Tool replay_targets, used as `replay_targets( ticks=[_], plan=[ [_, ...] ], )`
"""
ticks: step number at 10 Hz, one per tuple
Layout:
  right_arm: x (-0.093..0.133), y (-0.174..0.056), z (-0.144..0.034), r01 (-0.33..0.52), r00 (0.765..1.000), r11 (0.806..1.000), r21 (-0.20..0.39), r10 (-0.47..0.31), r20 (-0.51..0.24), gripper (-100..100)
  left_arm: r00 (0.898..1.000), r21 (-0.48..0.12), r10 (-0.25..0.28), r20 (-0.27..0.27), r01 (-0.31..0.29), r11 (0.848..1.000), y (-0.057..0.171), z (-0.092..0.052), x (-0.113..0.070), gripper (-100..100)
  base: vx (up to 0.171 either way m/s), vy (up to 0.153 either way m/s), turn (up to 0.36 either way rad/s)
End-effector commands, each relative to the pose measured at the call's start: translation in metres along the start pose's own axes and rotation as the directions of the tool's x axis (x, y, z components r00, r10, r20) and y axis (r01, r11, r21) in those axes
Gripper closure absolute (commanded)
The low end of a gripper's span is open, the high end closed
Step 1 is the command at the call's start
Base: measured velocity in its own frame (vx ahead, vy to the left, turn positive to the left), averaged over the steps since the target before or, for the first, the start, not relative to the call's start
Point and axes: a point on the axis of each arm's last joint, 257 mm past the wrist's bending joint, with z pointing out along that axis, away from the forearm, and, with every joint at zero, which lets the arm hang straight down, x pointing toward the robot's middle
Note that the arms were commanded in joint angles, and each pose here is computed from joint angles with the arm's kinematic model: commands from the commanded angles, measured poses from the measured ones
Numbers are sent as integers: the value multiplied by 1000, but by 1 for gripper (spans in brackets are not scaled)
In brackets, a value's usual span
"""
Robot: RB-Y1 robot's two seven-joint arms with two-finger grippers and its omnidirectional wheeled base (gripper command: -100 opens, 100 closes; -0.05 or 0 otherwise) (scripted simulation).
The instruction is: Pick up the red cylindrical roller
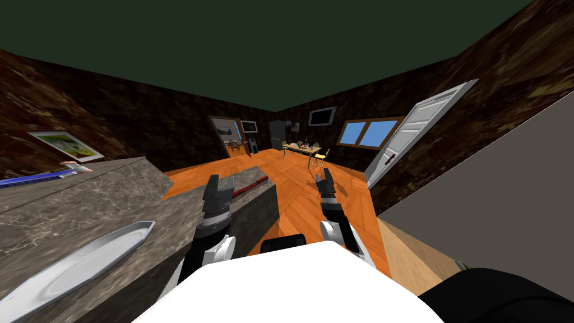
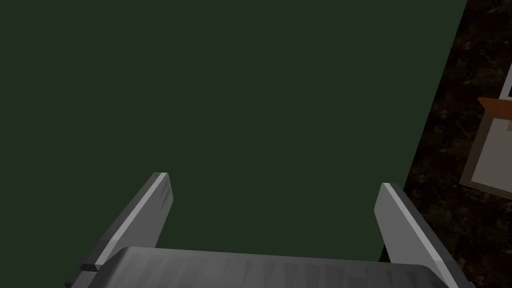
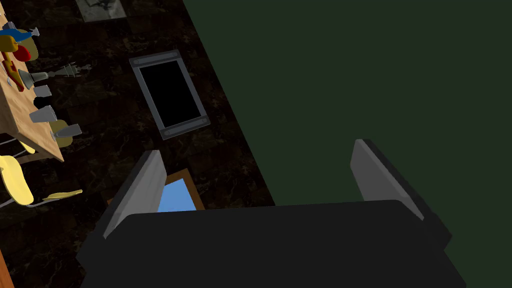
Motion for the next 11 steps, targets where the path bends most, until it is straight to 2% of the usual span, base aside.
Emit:
replay_targets(
  ticks=[1,4,6,8,9,10,11],
  plan=[
    [0,0,0,0,1000,1000,0,0,0,0,999,-38,16,-28,-17,999,13,-4,-3,-100,7,-5,-11],
    [0,0,0,0,1000,1000,0,0,0,0,998,-133,40,-54,-46,990,42,-13,-17,-100,22,-10,-11],
    [0,0,0,0,1000,1000,0,0,0,0,996,-222,55,-65,-69,973,69,-23,-33,-100,27,-16,-21],
    [0,0,0,0,1000,1000,0,0,0,0,995,-317,70,-69,-88,944,96,-35,-55,-100,45,-20,-23],
    [0,0,0,0,1000,1000,0,0,0,0,995,-371,76,-69,-96,924,111,-44,-68,-100,48,-29,-40],
    [0,0,0,0,1000,1000,0,0,0,0,995,-382,76,-70,-97,919,114,-45,-68,-100,30,-25,-4],
    [0,0,0,0,1000,1000,0,0,0,0,994,-438,81,-69,-103,893,129,-54,-82,-100,30,-18,-24]
  ],
)
